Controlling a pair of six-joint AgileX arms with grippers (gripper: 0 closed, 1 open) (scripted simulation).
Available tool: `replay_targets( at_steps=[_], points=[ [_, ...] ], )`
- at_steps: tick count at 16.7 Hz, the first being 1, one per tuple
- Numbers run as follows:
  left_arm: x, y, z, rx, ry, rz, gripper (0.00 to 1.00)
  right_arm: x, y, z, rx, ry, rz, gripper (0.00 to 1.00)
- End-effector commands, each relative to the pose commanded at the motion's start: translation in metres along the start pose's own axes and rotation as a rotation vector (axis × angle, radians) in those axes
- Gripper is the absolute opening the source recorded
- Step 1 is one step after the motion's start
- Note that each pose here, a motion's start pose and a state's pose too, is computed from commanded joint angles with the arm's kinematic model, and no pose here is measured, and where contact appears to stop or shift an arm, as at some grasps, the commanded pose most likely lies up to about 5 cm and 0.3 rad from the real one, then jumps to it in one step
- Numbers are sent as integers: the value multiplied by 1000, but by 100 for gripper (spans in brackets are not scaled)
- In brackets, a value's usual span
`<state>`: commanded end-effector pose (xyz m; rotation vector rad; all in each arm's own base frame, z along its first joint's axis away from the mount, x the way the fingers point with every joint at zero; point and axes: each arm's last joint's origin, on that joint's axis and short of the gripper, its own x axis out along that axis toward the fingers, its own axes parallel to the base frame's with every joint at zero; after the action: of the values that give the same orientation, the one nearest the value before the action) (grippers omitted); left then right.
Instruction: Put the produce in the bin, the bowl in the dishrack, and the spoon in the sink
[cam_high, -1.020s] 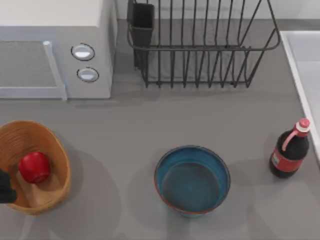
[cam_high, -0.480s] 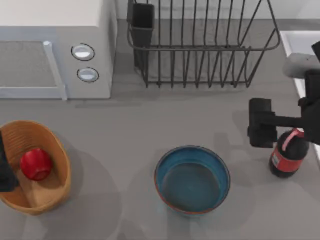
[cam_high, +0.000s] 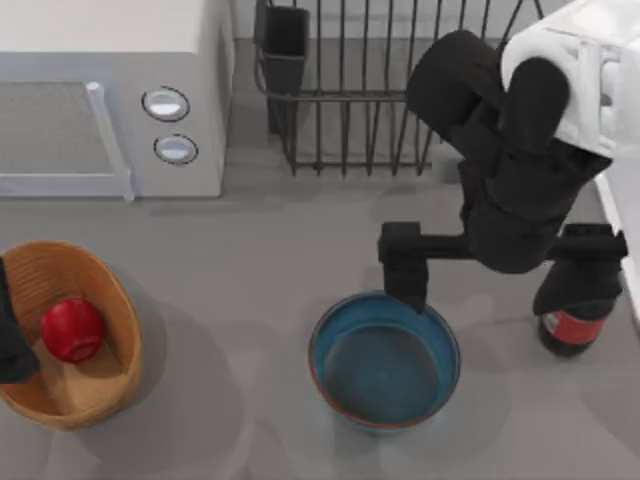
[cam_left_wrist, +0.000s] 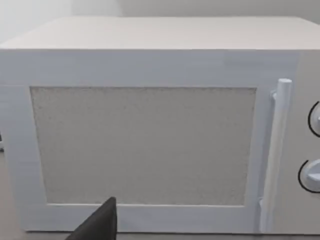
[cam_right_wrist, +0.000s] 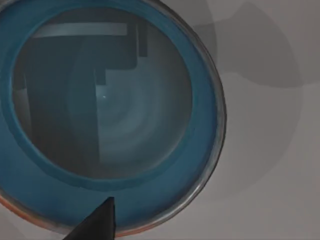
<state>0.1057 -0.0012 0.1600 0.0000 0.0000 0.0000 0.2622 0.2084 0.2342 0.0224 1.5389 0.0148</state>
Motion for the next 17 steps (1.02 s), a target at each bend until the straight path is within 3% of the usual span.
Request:
replay_targets(
  at_steps=[9, 17],
  points=[
    [0, 0, 0, 0, 0, 0, 100, 10, 6, 3, 8, 32, -24, 100],
    [0, 0, 0, 0, 0, 0, 100, 95, 11, -2, 2, 33, -22, 100]
  ],
)
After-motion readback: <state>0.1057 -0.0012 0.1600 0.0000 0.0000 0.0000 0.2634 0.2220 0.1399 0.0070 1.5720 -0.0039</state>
